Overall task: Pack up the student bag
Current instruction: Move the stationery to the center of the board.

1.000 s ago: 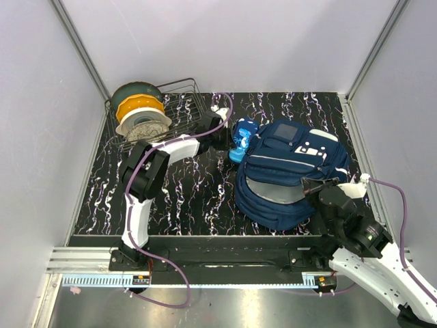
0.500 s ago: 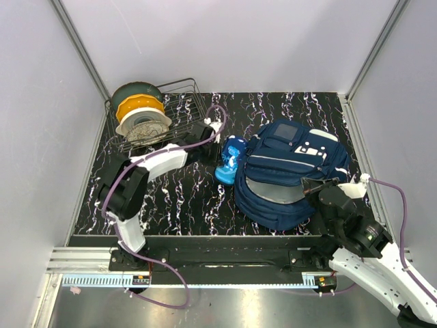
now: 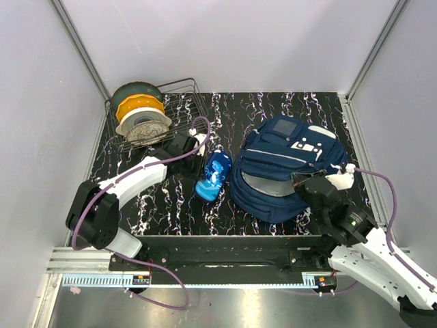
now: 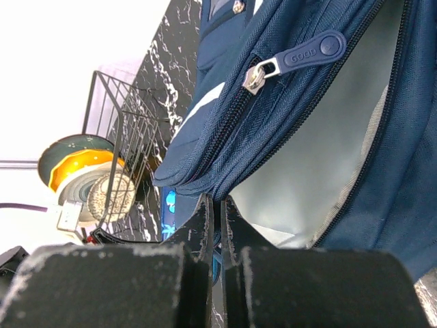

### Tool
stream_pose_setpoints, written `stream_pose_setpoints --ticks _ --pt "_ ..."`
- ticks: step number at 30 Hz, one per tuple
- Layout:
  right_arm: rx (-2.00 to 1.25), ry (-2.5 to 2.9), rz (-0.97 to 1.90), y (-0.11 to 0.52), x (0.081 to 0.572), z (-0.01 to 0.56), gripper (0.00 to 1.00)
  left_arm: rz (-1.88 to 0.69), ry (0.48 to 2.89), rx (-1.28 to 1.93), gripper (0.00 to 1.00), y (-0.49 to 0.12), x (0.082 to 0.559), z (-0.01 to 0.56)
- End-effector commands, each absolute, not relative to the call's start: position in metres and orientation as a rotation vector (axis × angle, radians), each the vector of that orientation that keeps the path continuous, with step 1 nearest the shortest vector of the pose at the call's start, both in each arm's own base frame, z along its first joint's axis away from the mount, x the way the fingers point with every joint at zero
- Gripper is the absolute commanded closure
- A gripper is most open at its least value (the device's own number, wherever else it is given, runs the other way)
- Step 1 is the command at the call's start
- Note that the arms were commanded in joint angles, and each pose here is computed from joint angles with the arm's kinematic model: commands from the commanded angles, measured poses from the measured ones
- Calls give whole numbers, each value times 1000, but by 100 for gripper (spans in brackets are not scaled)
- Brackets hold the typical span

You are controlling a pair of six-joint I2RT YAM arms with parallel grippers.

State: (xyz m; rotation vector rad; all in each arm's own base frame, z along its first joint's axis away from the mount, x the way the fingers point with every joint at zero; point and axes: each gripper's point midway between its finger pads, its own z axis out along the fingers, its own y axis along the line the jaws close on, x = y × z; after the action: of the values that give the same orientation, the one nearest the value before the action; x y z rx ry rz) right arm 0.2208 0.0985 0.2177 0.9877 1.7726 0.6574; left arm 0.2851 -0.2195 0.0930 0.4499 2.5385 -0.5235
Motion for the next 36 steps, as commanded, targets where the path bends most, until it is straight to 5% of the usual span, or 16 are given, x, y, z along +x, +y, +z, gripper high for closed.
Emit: stream_pose_setpoints --ticks 1,8,15,22,28,36 --pt "967 1734 772 119 232 242 98 -547 2561 482 100 -212 268 85" --pt "971 1740 802 122 230 236 98 -636 2578 479 98 -218 254 75" --pt "972 1753 804 123 229 230 98 -650 2591 422 61 -220 253 63" --pt "975 1753 801 122 229 229 98 -651 2590 422 37 -221 256 56" --pt "979 1754 799 121 228 228 98 -644 2597 416 20 -221 256 51" --pt "964 1750 804 121 227 235 97 -655 2590 424 10 -224 260 60"
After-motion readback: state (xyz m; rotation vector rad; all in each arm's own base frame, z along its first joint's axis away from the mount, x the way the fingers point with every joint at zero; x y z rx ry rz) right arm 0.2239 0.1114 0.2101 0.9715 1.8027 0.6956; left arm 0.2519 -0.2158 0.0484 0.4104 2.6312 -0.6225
